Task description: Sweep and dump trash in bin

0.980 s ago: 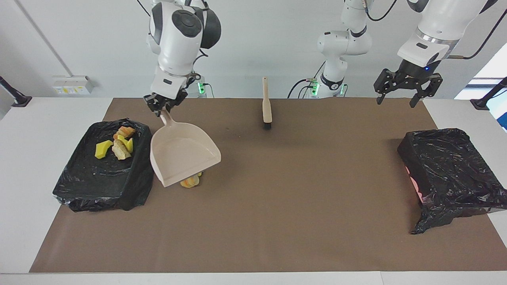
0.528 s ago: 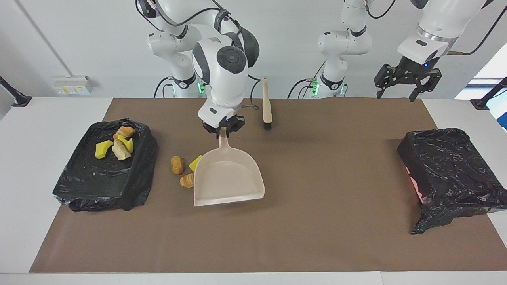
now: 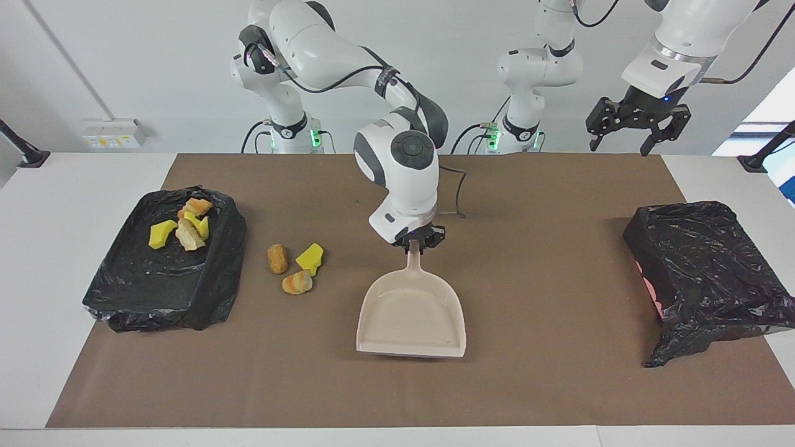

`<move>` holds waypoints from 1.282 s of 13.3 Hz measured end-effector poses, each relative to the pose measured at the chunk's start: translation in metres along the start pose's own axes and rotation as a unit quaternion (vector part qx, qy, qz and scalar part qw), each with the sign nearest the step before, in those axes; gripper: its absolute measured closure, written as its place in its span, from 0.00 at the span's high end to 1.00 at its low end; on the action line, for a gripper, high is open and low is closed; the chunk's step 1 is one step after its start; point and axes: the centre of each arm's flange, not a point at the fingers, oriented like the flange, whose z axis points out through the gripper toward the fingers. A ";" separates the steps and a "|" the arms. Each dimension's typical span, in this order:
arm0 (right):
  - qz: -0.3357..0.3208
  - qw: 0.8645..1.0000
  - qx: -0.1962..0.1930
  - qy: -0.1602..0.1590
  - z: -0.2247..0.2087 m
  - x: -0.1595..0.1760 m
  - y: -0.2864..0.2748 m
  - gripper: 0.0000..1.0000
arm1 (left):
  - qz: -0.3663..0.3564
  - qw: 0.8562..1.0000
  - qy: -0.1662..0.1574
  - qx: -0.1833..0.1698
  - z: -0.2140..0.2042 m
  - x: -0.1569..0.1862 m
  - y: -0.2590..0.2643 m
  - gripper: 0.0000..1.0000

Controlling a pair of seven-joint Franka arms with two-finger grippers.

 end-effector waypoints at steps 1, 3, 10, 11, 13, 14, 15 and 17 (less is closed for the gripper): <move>0.000 1.000 0.001 -0.001 0.006 0.001 -0.001 0.32 | -0.001 1.000 0.000 0.000 0.000 0.000 -0.001 1.00; -0.002 1.000 0.005 -0.001 0.019 0.001 -0.007 0.32 | -0.004 1.000 0.000 0.000 0.000 0.000 -0.004 1.00; -0.020 1.000 0.011 -0.001 0.048 -0.010 -0.032 0.39 | -0.022 1.000 0.007 0.000 -0.013 -0.015 -0.033 1.00; -0.020 1.000 0.014 0.003 0.042 -0.009 -0.033 0.48 | -0.019 1.000 0.007 0.000 -0.014 -0.015 -0.030 1.00; -0.019 0.999 0.024 0.010 0.012 -0.013 -0.032 0.73 | -0.017 1.000 0.005 -0.001 -0.013 -0.015 -0.028 1.00; -0.018 0.999 0.026 0.007 -0.003 -0.018 -0.031 0.85 | -0.018 1.000 0.003 -0.002 -0.011 -0.014 -0.029 1.00; -0.018 1.000 0.021 0.003 -0.015 -0.022 -0.027 0.95 | -0.019 1.000 0.000 -0.003 -0.008 -0.014 -0.030 1.00; -0.019 1.000 0.010 -0.005 -0.037 -0.033 -0.019 1.00 | -0.021 1.000 -0.002 -0.004 -0.006 -0.014 -0.032 1.00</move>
